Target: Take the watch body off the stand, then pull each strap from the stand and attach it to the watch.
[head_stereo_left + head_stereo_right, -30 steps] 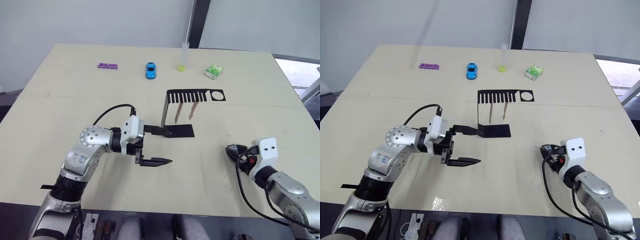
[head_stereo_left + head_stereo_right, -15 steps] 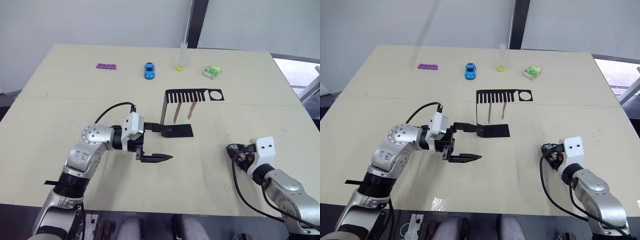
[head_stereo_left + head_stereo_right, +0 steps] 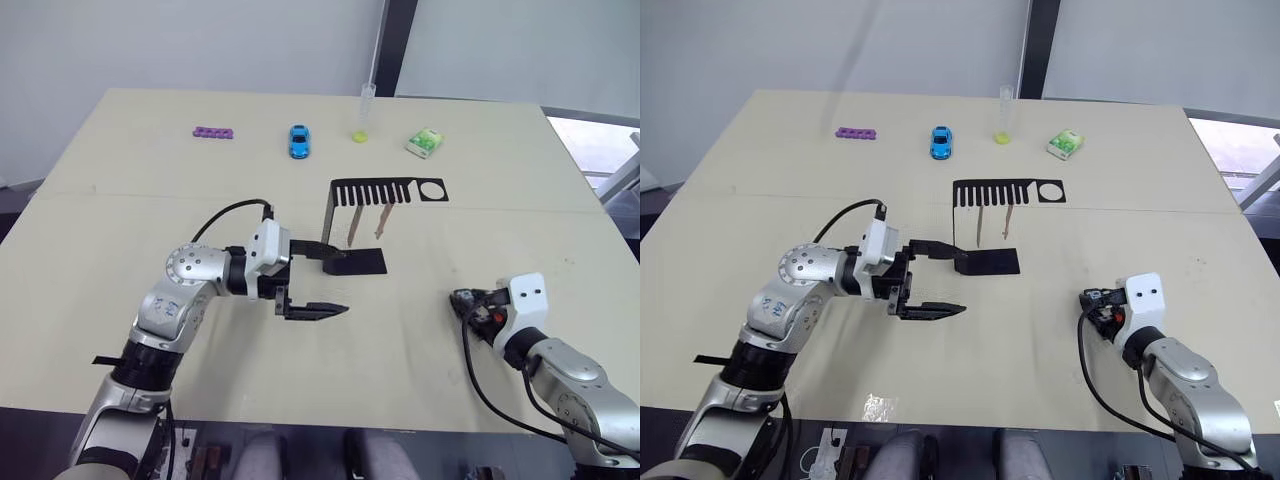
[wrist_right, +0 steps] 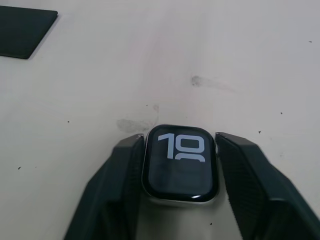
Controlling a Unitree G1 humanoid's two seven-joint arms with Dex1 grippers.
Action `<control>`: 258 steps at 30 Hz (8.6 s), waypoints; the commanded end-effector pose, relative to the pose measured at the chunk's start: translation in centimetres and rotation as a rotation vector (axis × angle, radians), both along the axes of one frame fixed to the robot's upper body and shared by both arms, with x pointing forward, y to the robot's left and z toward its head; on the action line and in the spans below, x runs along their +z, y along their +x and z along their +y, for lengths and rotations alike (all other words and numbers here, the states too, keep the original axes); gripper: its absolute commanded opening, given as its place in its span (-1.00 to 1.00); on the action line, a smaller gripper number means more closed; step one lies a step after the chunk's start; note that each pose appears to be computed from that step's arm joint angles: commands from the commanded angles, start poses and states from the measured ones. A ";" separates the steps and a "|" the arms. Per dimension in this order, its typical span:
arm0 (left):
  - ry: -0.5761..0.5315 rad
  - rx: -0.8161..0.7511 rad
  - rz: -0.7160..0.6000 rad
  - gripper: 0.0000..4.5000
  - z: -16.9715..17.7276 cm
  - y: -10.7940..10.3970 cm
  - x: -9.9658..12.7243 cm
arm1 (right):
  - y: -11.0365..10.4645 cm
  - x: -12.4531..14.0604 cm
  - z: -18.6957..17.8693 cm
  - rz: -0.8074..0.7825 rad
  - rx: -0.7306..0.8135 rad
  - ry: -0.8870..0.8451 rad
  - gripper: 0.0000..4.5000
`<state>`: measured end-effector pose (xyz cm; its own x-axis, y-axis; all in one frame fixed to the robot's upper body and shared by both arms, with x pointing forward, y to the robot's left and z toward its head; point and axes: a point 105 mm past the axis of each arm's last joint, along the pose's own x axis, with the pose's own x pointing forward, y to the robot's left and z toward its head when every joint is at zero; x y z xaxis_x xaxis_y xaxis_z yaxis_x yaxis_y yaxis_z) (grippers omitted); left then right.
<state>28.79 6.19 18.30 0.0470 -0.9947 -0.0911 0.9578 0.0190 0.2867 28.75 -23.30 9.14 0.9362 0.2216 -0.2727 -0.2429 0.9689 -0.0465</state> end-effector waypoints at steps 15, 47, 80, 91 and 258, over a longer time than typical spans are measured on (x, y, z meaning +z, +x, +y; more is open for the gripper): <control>-0.010 0.304 0.067 1.00 6.8 1.0 0.2 | -9.5 6.5 -4.1 -0.023 0.156 0.012 0.98; -0.069 0.724 -0.047 -0.03 0.2 6.7 -0.9 | -7.8 11.7 8.6 -0.194 0.647 0.094 1.00; -0.049 0.580 -0.081 -0.40 -2.3 9.8 -0.7 | -7.6 11.3 8.7 -0.213 0.615 0.084 1.00; -0.084 0.593 -0.069 -0.98 -2.8 9.4 -0.5 | -7.5 11.2 8.7 -0.224 0.600 0.078 1.00; -0.015 0.848 0.025 0.99 -2.6 9.6 -1.5 | -4.3 9.6 9.4 -0.312 0.412 -0.102 -1.00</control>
